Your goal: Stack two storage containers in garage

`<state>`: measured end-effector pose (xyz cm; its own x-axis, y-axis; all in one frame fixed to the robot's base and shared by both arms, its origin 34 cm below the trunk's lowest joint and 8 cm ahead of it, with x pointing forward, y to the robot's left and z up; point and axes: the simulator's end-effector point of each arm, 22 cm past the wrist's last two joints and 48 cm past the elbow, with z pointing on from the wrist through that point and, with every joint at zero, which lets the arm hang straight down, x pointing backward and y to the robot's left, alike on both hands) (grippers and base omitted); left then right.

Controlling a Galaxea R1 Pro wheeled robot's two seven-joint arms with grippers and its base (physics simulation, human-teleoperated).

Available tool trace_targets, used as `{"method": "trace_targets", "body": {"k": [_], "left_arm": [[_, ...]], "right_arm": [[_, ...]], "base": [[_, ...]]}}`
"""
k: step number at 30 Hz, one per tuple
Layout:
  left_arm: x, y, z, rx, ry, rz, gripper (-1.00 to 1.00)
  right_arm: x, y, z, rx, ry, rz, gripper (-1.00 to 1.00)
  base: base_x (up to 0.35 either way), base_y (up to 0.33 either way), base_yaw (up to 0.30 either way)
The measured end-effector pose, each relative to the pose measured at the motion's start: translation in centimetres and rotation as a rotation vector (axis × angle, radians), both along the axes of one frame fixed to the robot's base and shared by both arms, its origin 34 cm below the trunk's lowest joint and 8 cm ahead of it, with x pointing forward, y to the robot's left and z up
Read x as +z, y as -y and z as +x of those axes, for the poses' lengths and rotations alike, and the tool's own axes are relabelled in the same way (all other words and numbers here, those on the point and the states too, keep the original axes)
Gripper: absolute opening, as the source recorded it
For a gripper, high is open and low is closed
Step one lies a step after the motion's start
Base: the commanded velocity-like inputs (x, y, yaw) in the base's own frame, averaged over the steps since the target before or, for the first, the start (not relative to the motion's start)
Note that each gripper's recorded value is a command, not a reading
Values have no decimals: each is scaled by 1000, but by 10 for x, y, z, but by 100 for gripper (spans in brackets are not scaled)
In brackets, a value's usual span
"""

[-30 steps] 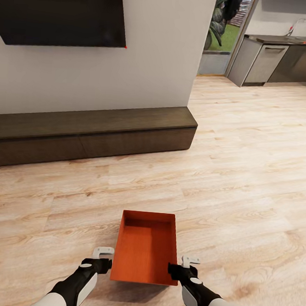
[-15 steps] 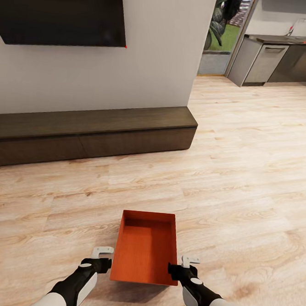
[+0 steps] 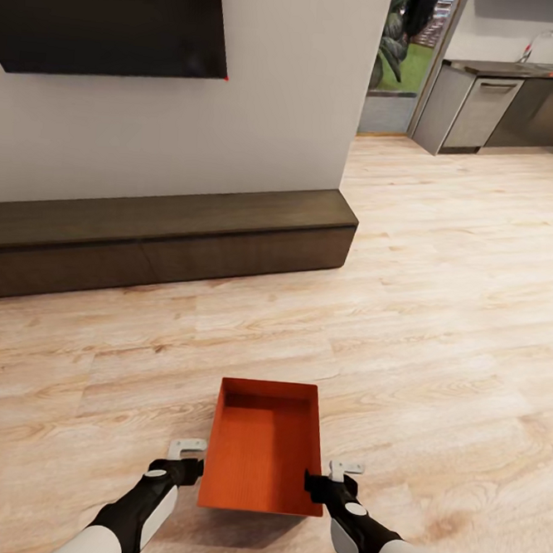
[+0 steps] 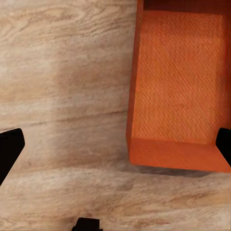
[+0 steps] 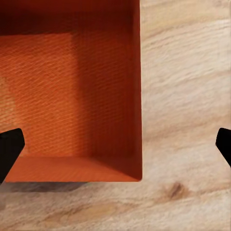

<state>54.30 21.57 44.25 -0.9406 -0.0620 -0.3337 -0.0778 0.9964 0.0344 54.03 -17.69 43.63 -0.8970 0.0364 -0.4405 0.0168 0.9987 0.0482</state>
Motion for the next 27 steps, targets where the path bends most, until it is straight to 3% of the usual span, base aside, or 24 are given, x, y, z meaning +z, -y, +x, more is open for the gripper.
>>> {"method": "trace_targets", "body": {"k": [11,27], "left_arm": [[-18,1,1,0,3,0,100],[-46,1,-1,-3,4,1,100]], "right_arm": [[-12,10,8,-24,85,-16,100],[-39,14,8,-38,101,-22,100]], "base": [[0,0,0],[0,0,0]]}}
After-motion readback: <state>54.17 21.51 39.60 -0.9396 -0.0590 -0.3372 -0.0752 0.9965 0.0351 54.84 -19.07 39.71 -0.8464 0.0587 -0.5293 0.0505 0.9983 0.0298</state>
